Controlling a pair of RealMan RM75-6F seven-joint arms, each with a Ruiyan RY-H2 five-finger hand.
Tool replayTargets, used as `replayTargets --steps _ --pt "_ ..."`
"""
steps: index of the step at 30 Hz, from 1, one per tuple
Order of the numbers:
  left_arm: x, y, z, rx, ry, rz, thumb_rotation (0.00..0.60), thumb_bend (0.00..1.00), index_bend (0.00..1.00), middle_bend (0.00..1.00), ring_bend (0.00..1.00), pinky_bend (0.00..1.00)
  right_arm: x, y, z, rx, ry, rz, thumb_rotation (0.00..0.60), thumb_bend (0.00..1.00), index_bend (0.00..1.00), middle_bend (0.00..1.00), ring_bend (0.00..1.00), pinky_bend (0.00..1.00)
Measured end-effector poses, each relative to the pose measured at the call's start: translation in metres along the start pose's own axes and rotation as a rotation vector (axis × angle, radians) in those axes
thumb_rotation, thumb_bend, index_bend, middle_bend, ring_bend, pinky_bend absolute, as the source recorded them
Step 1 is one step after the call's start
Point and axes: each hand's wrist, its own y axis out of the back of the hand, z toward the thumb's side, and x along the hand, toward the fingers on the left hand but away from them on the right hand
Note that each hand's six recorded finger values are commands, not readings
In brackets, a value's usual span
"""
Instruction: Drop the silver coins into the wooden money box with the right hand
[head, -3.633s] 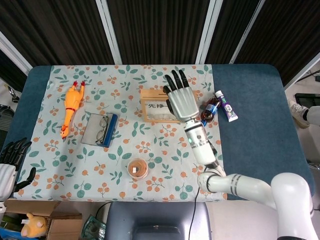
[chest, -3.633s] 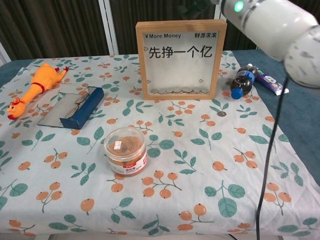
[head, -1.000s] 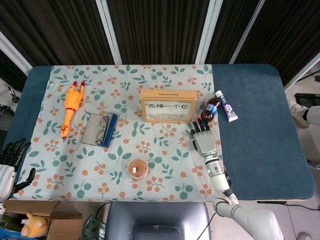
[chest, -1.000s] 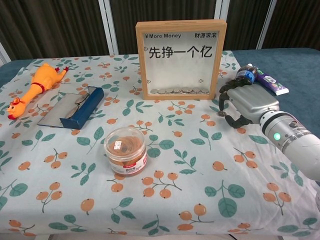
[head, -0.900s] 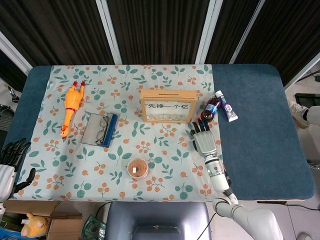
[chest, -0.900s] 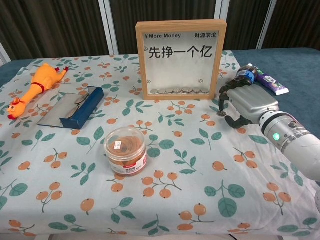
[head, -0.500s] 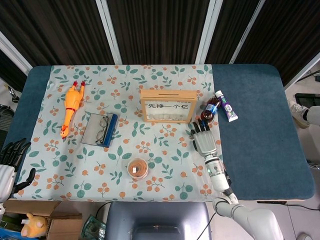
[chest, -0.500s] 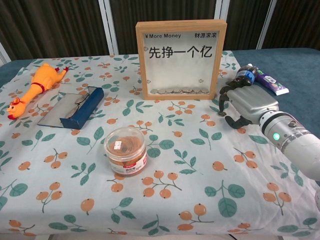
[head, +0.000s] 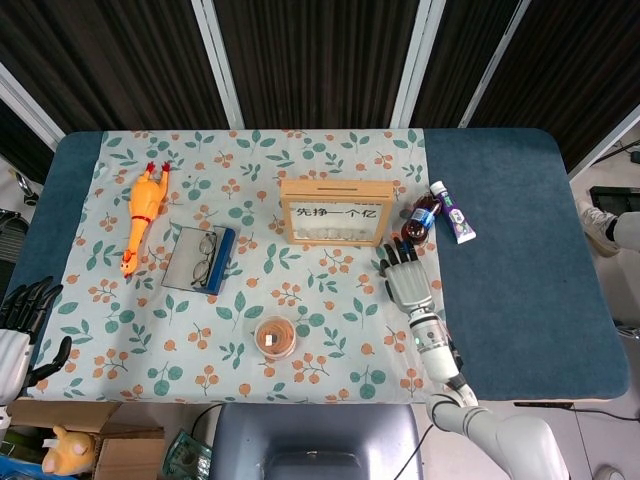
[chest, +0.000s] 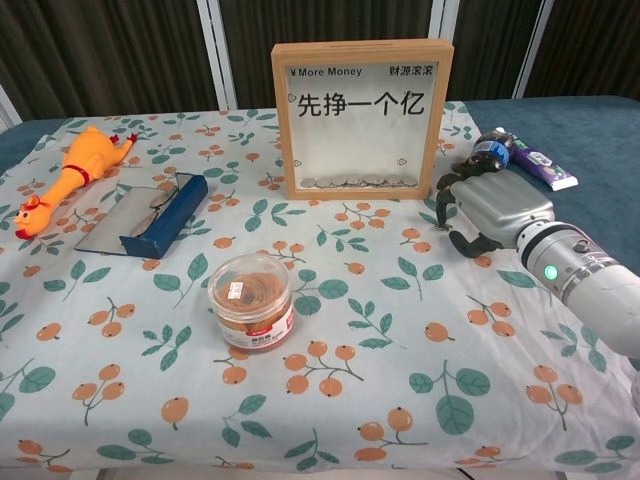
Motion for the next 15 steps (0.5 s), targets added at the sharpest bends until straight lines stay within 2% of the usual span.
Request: replayTargets --steps 6,15 --pt "0.0001 0.0001 0.0000 -0.002 0.000 -0.001 0.600 0.45 0.00 0.00 0.00 0.00 -0.0018 0.0031 0.0012 0.019 0.002 -0.006 0.600 0.45 0.57 0.26 0.06 0.14" --pt "0.0002 -0.0009 0.0004 -0.001 -0.002 -0.005 0.600 0.45 0.00 0.00 0.00 0.00 -0.0049 0.0067 0.0028 0.050 0.001 -0.010 0.600 0.41 0.57 0.26 0.06 0.14"
